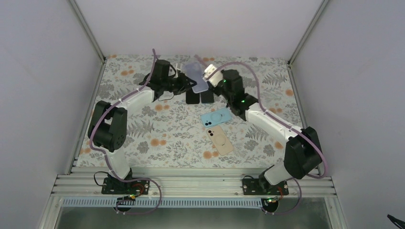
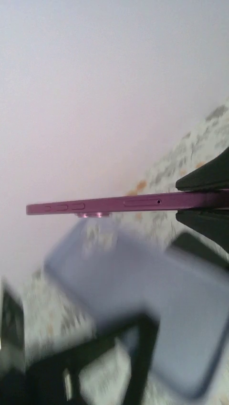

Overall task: Take the phone out of the phone case
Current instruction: Remove the phone case from the phone, then place the phone case at the center of the board.

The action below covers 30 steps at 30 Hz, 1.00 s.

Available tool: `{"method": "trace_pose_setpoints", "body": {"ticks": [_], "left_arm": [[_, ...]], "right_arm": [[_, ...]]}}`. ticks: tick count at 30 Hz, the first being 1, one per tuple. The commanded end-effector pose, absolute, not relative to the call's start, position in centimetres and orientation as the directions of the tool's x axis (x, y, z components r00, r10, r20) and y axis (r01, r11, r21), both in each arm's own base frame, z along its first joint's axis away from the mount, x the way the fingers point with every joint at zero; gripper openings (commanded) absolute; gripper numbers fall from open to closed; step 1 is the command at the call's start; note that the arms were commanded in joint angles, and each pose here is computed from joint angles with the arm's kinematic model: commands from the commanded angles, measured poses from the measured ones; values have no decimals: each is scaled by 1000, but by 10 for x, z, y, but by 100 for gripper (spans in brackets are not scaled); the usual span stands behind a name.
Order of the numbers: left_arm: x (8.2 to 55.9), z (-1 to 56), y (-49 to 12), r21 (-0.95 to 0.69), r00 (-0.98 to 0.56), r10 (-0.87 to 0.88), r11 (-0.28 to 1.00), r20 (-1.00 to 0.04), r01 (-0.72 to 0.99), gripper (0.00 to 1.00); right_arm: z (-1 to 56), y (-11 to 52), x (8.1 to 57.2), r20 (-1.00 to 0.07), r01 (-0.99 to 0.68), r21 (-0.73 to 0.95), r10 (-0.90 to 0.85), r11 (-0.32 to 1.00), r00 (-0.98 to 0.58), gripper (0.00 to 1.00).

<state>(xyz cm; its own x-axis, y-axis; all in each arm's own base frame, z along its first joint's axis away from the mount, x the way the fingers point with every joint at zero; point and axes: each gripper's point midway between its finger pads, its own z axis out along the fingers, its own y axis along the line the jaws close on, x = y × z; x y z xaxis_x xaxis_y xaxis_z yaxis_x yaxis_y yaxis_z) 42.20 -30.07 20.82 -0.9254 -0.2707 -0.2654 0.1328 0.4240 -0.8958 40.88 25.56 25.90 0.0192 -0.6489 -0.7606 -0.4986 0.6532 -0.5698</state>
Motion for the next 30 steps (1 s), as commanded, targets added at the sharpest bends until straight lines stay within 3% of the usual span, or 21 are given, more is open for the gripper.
{"method": "trace_pose_setpoints", "body": {"ticks": [1,12,20,30], "left_arm": [[436,171,-261,-818,-900,-317,572,-299,71,2],[441,165,-247,-740,-878,-273,661,-393,126,2],[440,172,-227,-675,-849,-69,641,-524,365,2],[442,119,-185,-675,-893,-31,667,-449,316,2]], "right_arm": [[356,171,442,-841,-131,-538,-541,833,12,4],[358,155,445,-849,-128,-524,-529,842,-7,4],[346,154,439,-857,-174,-501,-514,848,-37,4],[340,160,443,-867,-206,-478,-496,854,-49,4]]}}
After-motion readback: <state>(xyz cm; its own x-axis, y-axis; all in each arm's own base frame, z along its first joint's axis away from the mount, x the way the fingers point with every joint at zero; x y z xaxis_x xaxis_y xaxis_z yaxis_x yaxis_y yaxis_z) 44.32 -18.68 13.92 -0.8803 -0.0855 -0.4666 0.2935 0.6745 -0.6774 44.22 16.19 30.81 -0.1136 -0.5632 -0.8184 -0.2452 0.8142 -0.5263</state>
